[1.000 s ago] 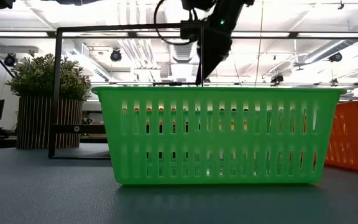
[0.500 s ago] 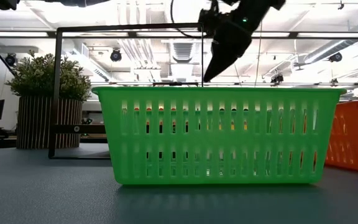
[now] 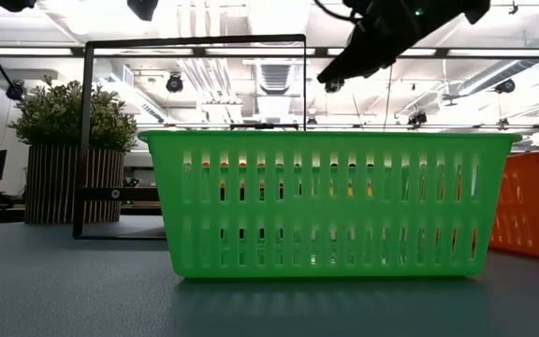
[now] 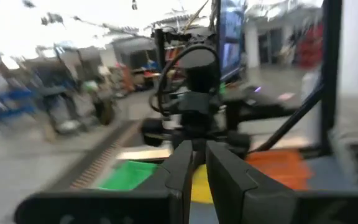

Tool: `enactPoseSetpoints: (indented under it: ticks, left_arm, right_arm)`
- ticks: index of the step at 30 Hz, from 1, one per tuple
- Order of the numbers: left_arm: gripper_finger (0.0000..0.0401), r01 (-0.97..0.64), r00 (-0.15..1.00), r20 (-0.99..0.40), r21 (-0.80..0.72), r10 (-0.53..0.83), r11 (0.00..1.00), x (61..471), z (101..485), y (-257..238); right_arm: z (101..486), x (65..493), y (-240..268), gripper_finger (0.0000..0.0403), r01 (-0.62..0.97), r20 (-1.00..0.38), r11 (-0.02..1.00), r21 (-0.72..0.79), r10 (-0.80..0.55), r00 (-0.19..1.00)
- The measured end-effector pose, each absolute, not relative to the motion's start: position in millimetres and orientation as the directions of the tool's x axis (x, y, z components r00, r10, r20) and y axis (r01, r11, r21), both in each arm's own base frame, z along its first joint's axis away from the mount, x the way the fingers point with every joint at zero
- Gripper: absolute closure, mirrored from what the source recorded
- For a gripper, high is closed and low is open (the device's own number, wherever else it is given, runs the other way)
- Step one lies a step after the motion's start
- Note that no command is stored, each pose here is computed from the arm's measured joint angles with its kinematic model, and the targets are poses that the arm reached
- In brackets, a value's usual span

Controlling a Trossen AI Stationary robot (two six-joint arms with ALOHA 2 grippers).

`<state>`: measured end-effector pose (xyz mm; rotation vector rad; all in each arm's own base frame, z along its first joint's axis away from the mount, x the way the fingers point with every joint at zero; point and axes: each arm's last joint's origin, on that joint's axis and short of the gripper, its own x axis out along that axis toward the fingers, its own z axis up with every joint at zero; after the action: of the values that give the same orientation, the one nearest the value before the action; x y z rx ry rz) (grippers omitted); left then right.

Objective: Stack baskets on shelf by color
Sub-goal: Put the bottom yellow bin on the shelf

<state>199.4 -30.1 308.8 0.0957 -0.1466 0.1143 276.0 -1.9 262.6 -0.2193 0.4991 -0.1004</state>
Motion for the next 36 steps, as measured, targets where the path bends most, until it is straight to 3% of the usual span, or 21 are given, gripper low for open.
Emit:
enactPoseSetpoints:
  ticks: [5,9,13,15,19,23,29,36]
  left_arm:
    - [0.0370,-0.089,0.990,0.099,-0.144,0.104,0.986,203,314,-45]
    - [0.0370,-0.148,0.989,-0.063,-0.368,0.135,0.918,201,326,-56]
    - [0.0370,-0.280,0.935,-0.348,-0.627,0.060,0.727,192,339,-65]
    - [0.0370,-0.387,0.861,-0.509,-0.673,-0.014,0.630,184,346,-72]
    - [0.0370,-0.676,0.580,-0.797,-0.585,-0.165,0.448,167,350,-87]
    - [0.0370,-0.879,0.291,-0.935,-0.345,-0.203,0.330,162,337,-108]
    - [0.0370,-0.946,0.078,-0.967,-0.149,-0.242,0.289,180,296,-142]
    - [0.0367,-0.954,-0.060,-0.985,0.009,-0.164,0.299,187,259,-152]
  right_arm:
    - [268,267,1,0.0394,0.019,-0.429,0.963,-0.268,-0.137,0.893]
    - [271,264,1,0.0394,-0.001,-0.422,0.951,-0.308,-0.136,0.896]
    - [271,263,1,0.0394,-0.026,-0.424,0.935,-0.354,-0.135,0.895]
    - [271,263,1,0.0394,-0.036,-0.426,0.928,-0.370,-0.135,0.895]
    - [272,263,1,0.0394,-0.048,-0.422,0.917,-0.395,-0.135,0.896]
    - [272,263,1,0.0394,-0.059,-0.422,0.907,-0.417,-0.135,0.897]
    - [274,263,1,0.0394,-0.064,-0.412,0.897,-0.438,-0.137,0.901]
    - [274,263,1,0.0394,-0.066,-0.409,0.893,-0.444,-0.137,0.902]
